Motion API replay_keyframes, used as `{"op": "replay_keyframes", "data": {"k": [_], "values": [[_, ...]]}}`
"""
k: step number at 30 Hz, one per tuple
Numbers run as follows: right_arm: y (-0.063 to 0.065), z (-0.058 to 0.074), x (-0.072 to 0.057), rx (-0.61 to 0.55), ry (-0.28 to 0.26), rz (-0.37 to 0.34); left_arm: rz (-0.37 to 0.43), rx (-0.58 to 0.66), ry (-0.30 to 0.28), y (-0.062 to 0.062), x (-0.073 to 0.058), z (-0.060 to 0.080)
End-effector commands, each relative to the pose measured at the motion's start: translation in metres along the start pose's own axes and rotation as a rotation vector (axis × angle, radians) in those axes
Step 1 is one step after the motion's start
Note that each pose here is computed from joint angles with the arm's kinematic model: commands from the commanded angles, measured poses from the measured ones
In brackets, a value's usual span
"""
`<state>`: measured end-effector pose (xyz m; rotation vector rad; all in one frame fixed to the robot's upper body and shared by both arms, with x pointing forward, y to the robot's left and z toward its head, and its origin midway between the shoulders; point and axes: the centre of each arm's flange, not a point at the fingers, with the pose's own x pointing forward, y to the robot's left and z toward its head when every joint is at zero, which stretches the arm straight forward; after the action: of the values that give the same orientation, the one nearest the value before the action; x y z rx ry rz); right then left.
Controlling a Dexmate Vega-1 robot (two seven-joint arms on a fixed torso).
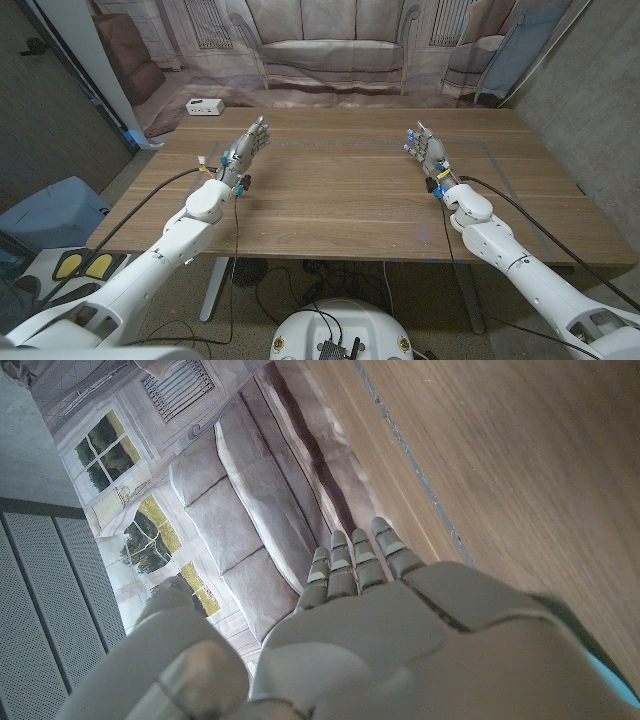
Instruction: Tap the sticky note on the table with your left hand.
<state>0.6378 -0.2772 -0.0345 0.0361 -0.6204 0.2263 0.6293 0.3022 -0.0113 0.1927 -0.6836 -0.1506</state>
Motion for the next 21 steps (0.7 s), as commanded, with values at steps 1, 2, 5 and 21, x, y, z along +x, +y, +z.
{"op": "replay_keyframes", "data": {"k": [1,2,5,21], "values": [[-0.01,0.001,0.006,-0.008,-0.047,0.021,0.054,0.082,-0.027,0.016,-0.006,0.009],[-0.011,0.001,0.005,-0.001,-0.051,0.022,0.053,0.077,-0.036,0.018,-0.006,0.01],[-0.015,0.003,0.003,-0.006,-0.062,0.025,0.031,0.056,-0.07,0.023,-0.003,0.013],[0.005,0.007,0.003,-0.01,-0.062,-0.002,0.108,0.181,-0.127,0.064,-0.01,0.035]]}}
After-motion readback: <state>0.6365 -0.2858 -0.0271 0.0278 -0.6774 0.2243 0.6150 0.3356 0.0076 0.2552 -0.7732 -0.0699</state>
